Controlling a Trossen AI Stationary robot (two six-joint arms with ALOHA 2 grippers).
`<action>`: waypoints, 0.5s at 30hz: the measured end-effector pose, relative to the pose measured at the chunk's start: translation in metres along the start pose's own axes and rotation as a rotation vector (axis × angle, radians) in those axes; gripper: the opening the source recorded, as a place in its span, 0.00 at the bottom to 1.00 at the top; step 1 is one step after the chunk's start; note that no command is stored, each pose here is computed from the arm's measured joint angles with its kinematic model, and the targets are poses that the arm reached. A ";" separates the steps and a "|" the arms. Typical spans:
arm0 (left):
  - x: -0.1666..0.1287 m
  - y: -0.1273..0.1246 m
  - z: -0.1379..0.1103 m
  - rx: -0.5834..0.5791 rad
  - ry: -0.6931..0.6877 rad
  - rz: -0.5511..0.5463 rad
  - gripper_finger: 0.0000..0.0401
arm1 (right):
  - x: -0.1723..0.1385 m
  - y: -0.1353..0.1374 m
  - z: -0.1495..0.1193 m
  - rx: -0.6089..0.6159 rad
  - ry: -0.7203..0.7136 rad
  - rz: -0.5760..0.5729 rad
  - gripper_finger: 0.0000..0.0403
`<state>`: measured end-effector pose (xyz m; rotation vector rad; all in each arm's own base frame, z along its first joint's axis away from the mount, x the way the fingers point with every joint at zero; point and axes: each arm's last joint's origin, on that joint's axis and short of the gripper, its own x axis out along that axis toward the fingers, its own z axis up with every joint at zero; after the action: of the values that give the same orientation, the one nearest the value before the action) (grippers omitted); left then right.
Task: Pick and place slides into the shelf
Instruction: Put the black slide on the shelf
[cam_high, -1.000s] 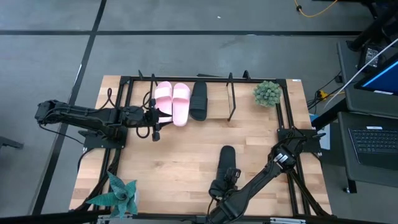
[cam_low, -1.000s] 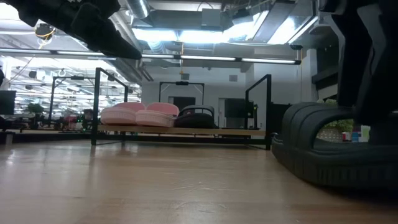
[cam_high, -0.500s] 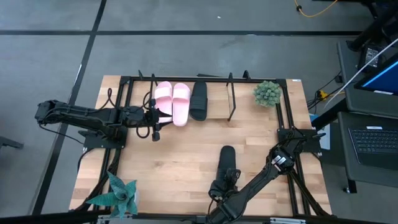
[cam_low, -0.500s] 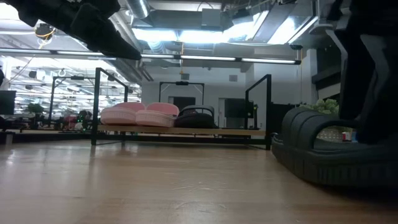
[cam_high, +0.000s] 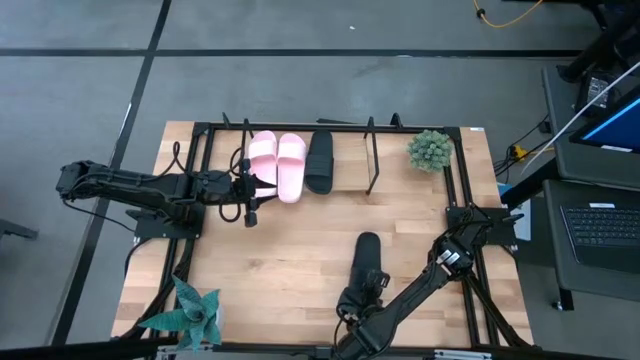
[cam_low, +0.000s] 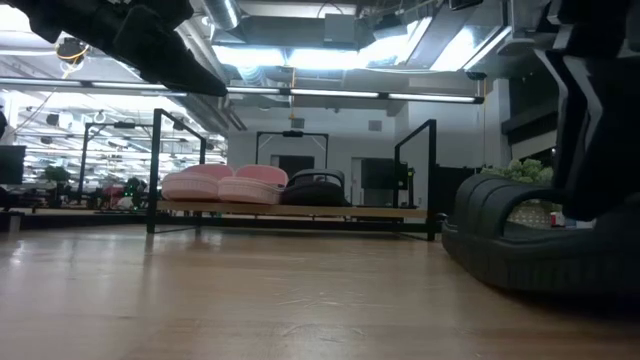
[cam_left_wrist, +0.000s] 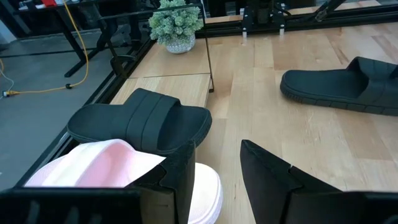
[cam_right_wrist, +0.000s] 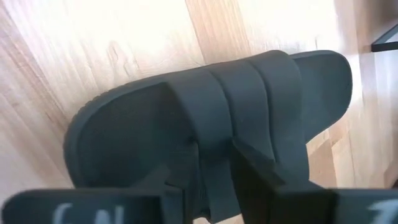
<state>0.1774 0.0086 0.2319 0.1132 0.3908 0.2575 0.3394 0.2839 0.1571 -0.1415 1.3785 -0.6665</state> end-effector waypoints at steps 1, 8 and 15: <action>0.000 0.000 0.000 0.000 0.000 0.000 0.30 | 0.000 0.000 0.000 0.000 0.000 0.000 0.20; 0.000 0.000 0.000 0.000 0.001 0.000 0.30 | 0.000 0.000 0.000 0.003 0.000 0.000 0.06; 0.000 0.000 -0.004 0.011 0.040 -0.003 0.30 | 0.000 0.000 0.000 0.074 -0.003 -0.001 0.01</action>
<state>0.1758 0.0085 0.2283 0.1182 0.4318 0.2552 0.3397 0.2836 0.1571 -0.0843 1.3489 -0.7171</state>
